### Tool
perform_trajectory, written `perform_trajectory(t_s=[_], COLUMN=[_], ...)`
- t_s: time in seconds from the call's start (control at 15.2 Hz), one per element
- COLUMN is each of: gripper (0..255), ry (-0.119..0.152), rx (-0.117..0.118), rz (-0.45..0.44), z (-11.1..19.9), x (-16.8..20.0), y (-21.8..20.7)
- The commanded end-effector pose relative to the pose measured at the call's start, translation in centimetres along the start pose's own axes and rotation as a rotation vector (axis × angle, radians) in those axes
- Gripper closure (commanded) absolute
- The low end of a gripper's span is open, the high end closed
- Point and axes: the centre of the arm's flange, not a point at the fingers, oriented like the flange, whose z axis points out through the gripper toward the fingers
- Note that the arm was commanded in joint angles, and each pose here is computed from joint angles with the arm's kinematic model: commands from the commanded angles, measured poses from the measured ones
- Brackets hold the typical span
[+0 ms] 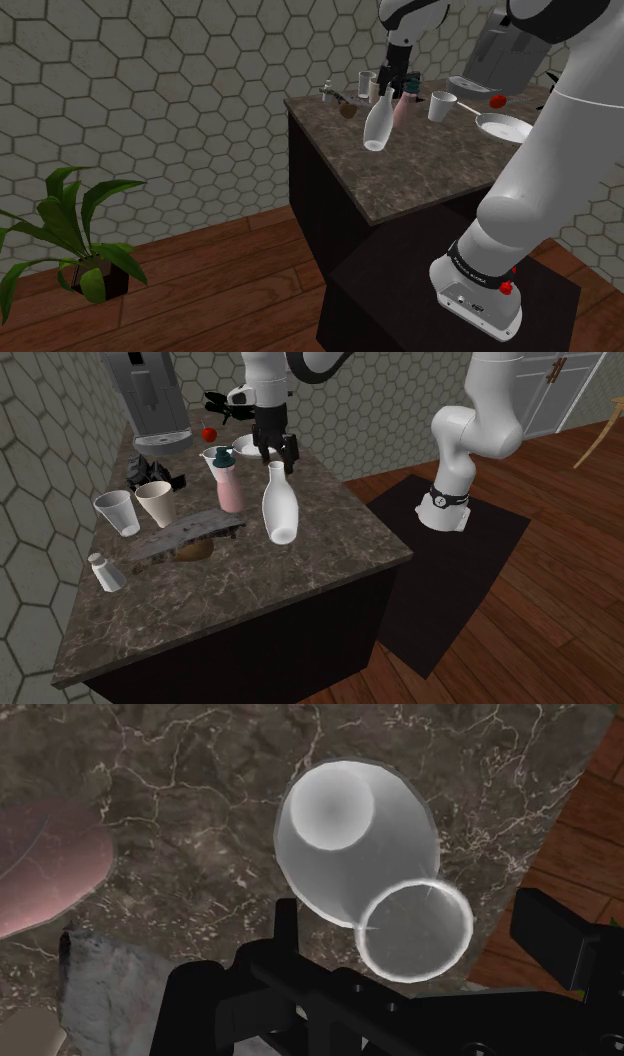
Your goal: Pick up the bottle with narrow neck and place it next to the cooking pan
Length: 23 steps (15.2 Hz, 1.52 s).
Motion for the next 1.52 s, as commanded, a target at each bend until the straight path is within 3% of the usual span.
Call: perform_trajectory(t_s=[0.0,0.59,0.66,1.25,1.45], gripper=[0,0,255,255,255], ry=[0.000,0.000,0.000,0.000,0.000], rx=[0.000,0.000,0.000,0.000,0.000], rz=[0.000,0.000,0.000,0.000,0.000], z=[1.1,1.9,1.9,1.9,0.3], x=[0.1,0.1,0.1,0.1,0.1], y=[0.0,0.0,0.0,0.0,0.0])
